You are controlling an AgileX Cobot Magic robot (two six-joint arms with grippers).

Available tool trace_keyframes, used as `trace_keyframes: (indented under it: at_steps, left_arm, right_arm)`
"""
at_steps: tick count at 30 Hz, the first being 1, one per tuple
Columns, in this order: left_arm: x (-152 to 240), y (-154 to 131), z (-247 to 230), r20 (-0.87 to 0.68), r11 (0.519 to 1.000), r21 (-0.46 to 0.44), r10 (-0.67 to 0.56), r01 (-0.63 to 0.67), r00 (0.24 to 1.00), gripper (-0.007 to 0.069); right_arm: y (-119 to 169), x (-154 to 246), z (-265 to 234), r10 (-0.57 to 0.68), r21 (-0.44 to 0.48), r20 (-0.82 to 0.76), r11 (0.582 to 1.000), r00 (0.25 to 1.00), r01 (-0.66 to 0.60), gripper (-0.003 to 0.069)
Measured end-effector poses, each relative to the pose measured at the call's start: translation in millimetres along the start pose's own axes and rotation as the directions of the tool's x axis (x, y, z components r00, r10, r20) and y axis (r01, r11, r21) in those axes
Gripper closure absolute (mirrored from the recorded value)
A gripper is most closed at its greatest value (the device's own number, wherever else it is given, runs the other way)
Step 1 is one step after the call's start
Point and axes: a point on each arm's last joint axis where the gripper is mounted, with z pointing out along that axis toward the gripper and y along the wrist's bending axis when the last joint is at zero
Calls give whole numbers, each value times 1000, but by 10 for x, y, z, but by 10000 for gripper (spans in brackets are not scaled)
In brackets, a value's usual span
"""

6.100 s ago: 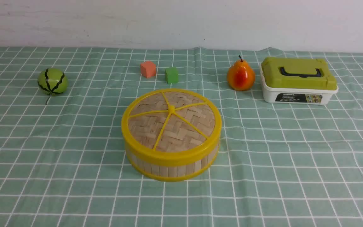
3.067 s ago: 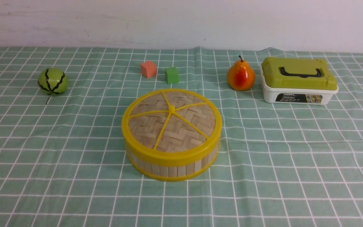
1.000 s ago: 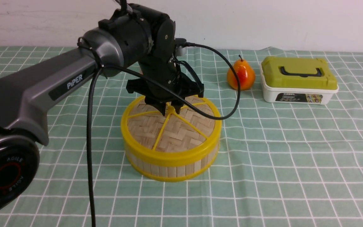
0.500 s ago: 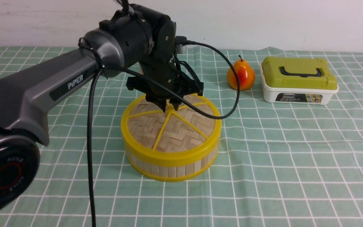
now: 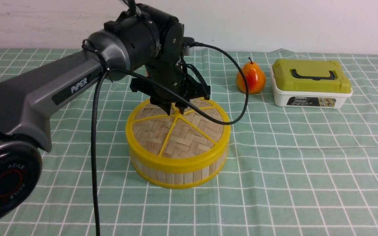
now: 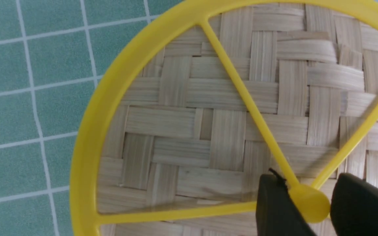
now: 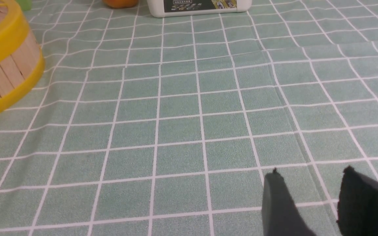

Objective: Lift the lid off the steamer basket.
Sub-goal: Use the left arm to lift the lid of the steamer

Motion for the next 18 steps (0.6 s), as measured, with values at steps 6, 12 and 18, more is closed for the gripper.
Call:
trace_keyframes:
  at_steps: [6,12,18]
  left_arm:
    - [5,-12,0,-6,1000,13,-9,9,1000,386]
    - [2,-26,0,-3,999,28,-17,17,1000,386]
    - [-9,-30,-1,10,999,33,-16,16,1000,386]
  right_arm:
    - [0,0,0,0,0,0,1000,1000,0,418]
    - [0,0,0,0,0,0,1000,1000,0,418]
    - [0,0,0,0,0,0,1000,1000,0,418]
